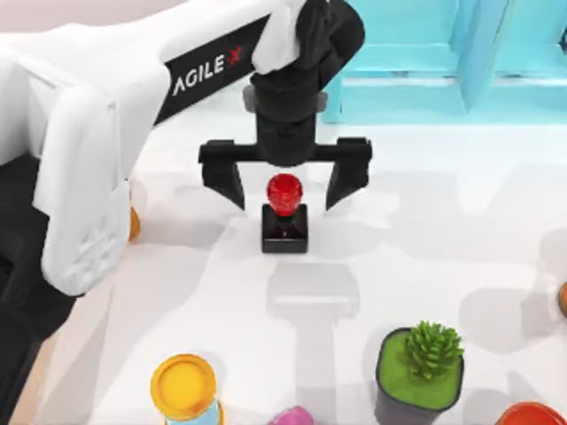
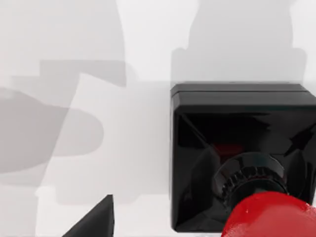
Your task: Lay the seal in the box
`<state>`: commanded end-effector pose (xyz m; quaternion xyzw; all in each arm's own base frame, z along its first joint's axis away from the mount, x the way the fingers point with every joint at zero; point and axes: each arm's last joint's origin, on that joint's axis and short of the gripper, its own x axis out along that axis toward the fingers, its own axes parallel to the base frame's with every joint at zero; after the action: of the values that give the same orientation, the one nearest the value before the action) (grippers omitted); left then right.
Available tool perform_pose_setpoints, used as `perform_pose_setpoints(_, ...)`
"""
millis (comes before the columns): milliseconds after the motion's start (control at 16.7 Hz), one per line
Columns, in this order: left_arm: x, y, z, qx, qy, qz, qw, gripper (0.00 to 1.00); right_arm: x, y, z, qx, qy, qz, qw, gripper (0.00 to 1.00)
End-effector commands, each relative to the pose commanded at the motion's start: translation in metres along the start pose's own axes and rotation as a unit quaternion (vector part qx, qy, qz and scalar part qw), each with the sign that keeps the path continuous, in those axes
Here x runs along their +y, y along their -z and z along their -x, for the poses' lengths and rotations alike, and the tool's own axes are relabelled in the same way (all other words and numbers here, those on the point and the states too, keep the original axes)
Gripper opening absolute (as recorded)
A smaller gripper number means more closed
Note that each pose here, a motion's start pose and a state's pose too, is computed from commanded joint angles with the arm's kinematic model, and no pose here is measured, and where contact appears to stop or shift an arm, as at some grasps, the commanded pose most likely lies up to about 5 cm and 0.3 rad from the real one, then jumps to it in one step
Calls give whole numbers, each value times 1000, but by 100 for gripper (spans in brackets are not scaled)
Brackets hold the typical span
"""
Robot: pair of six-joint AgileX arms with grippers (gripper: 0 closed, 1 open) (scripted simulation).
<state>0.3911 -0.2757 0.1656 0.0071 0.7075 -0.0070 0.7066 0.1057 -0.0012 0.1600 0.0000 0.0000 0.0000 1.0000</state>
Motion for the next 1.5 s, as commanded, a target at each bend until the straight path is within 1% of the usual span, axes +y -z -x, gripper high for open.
perform_pose_setpoints(180, 1, 3, -15, 0, 0, 0, 1000, 100, 0, 0, 0, 0, 0, 0, 1000, 100)
perform_pose_setpoints(480, 2, 3, -16, 0, 0, 0, 1000, 100, 0, 0, 0, 0, 0, 0, 1000, 100)
perform_pose_setpoints(1260, 2, 3, -16, 0, 0, 0, 1000, 2, 0, 0, 0, 0, 0, 0, 1000, 100)
perform_pose_setpoints(1320, 2, 3, -16, 0, 0, 0, 1000, 0, 0, 0, 0, 0, 0, 0, 1000, 100)
perform_pose_setpoints(1500, 2, 3, -16, 0, 0, 0, 1000, 0, 0, 0, 0, 0, 0, 0, 1000, 100)
